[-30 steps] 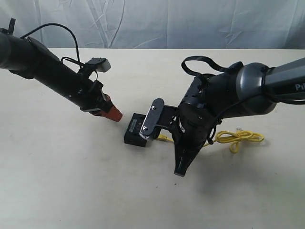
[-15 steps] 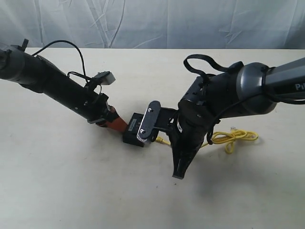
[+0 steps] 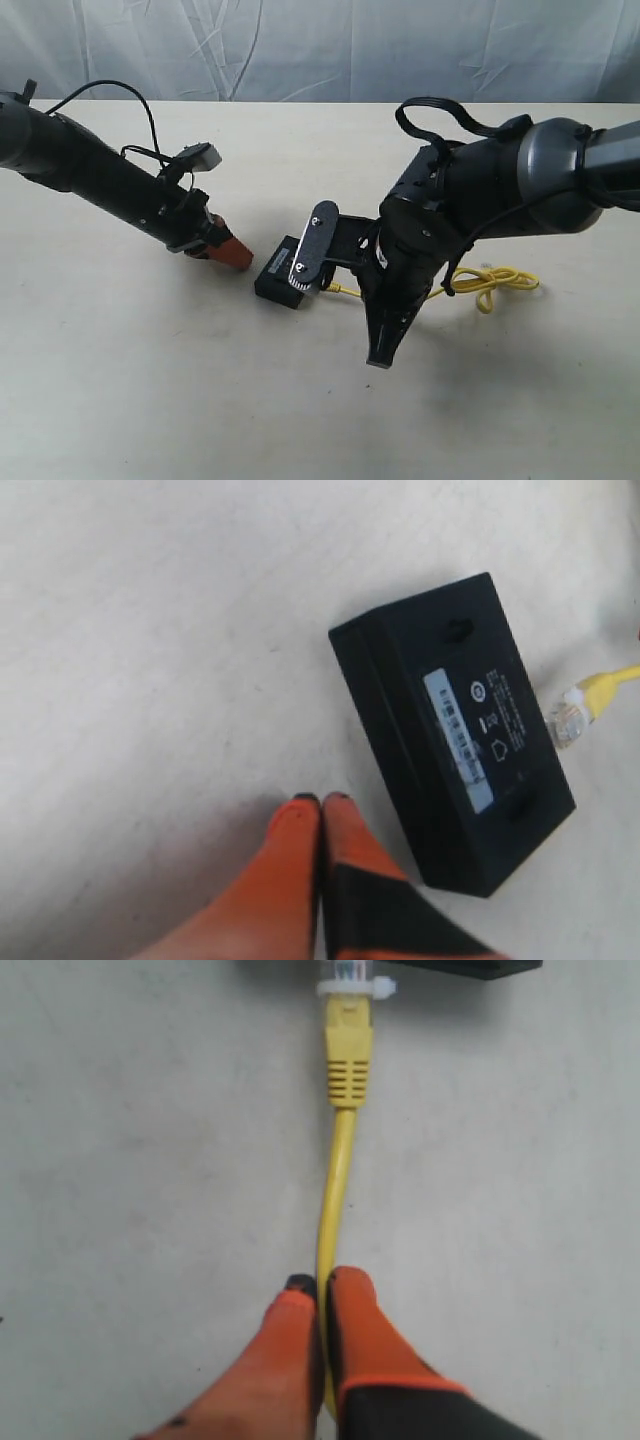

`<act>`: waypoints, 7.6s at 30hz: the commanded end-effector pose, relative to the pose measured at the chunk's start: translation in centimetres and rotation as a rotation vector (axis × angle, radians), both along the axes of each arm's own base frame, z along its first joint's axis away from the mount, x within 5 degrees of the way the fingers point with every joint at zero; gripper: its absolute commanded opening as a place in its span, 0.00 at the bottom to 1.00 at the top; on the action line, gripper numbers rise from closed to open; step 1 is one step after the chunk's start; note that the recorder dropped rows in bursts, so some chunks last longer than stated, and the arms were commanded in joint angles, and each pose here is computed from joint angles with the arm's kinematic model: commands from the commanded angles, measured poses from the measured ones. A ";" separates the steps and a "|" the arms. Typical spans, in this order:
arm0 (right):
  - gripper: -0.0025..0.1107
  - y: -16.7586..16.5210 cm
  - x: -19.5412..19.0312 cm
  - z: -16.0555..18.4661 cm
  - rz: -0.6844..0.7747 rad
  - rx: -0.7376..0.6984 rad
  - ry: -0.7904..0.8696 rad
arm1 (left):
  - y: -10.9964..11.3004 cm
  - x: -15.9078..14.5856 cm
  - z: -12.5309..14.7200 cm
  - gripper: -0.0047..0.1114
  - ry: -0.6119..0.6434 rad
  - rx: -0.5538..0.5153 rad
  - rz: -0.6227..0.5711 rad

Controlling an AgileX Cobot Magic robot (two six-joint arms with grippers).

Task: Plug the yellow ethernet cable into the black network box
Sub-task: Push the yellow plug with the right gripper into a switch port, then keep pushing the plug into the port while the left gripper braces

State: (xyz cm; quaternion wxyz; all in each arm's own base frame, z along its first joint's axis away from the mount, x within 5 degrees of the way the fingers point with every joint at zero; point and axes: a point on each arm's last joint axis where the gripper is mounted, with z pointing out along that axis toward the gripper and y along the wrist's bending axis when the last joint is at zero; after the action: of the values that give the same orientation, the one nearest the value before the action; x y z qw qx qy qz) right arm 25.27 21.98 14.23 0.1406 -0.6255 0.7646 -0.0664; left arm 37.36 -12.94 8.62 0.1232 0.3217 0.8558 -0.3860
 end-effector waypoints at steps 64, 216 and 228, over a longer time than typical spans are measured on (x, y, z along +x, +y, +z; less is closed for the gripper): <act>0.02 0.3 0.0 -0.6 -0.041 0.028 0.018 | -1.6 -0.6 0.1 0.04 0.019 -0.036 -0.023; 0.20 1.6 0.3 -0.9 -0.179 0.208 0.025 | -1.7 -0.8 0.1 0.04 0.033 -0.044 -0.042; 0.43 1.5 0.2 -0.1 -0.204 0.223 0.021 | -1.7 -0.8 0.1 0.04 0.031 -0.041 -0.043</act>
State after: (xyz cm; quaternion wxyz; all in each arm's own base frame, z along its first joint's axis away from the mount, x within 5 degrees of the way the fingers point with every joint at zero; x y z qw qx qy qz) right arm 25.42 23.48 13.21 0.1800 -0.5365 0.8244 0.0065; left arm 36.75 -14.51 8.86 0.1134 0.3310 0.8445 -0.4055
